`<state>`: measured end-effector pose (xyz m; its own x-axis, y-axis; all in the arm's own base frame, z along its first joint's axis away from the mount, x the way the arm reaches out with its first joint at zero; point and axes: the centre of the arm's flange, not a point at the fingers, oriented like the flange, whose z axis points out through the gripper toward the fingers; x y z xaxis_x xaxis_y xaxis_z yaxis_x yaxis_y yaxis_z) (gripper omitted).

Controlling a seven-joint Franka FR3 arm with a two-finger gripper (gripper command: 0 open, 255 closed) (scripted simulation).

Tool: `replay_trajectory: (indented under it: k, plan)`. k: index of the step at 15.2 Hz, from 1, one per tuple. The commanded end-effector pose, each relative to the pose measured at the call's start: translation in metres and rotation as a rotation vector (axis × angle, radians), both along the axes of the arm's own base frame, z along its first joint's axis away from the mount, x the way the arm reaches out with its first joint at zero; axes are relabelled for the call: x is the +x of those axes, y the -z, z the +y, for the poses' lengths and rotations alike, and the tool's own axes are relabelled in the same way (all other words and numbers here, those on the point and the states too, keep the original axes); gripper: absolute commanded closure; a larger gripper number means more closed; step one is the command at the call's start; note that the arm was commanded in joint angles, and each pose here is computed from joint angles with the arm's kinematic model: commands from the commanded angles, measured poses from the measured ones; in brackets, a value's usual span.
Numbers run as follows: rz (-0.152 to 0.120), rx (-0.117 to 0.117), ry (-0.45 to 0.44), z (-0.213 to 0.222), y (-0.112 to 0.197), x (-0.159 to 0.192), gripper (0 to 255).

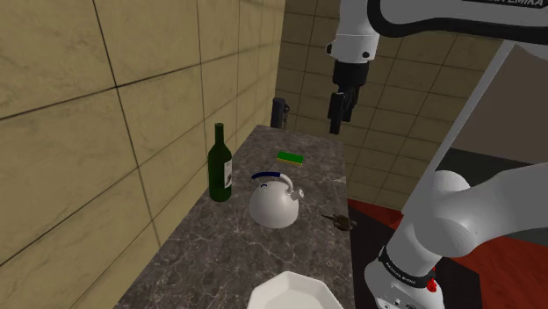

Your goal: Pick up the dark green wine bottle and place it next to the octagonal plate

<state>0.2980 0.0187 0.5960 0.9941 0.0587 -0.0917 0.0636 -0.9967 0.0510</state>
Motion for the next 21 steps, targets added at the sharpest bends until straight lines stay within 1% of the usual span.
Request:
replay_trajectory:
  k: [1, 21]
  plan:
    - [0.000, 0.000, 0.000, 0.000, 0.000, 0.000, 0]
    - [-0.092, 0.066, -0.013, 0.041, 0.070, 0.235, 0]
